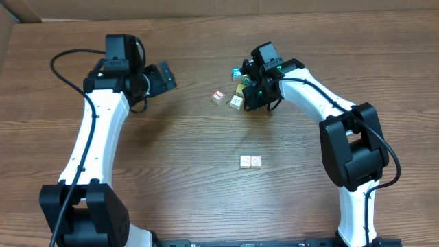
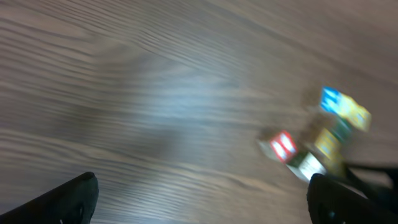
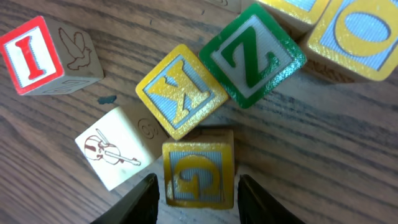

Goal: Flip 4 blocks

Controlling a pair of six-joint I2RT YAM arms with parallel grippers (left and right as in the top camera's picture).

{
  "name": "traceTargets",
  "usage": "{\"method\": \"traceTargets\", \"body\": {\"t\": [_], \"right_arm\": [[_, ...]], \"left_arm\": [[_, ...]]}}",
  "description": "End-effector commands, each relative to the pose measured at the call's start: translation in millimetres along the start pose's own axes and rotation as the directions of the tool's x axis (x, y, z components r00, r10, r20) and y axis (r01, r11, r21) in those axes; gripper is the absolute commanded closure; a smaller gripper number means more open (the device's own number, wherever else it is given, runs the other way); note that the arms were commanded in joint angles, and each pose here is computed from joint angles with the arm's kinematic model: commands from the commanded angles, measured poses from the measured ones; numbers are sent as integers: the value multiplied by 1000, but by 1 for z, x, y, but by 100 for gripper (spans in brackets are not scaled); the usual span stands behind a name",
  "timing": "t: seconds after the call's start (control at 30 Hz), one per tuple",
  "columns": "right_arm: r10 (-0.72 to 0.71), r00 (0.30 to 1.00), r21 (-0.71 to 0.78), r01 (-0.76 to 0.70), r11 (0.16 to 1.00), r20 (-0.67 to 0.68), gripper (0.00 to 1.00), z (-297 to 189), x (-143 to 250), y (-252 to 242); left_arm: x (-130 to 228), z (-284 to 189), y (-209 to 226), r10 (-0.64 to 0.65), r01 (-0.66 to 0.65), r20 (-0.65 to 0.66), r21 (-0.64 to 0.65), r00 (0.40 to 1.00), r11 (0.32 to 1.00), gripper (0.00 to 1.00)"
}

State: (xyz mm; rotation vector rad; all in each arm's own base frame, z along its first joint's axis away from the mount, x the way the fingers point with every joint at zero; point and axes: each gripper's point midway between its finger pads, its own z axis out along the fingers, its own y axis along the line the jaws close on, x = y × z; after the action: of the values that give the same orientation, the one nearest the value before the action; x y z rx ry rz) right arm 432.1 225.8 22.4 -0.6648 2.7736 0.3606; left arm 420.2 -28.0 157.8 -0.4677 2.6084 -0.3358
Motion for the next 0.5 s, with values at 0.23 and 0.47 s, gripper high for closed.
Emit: {"method": "traceTargets", "body": {"t": [0.23, 0.47], "right_arm": [[25, 1000, -1, -25, 1000, 9, 67, 12, 5, -4], [62, 998, -7, -62, 998, 20, 78, -12, -4, -1]], "left_arm": [[57, 43, -53, 190, -162, -207, 143, 960, 976, 21], [63, 57, -40, 241, -249, -207, -15, 948, 968, 11]]}}
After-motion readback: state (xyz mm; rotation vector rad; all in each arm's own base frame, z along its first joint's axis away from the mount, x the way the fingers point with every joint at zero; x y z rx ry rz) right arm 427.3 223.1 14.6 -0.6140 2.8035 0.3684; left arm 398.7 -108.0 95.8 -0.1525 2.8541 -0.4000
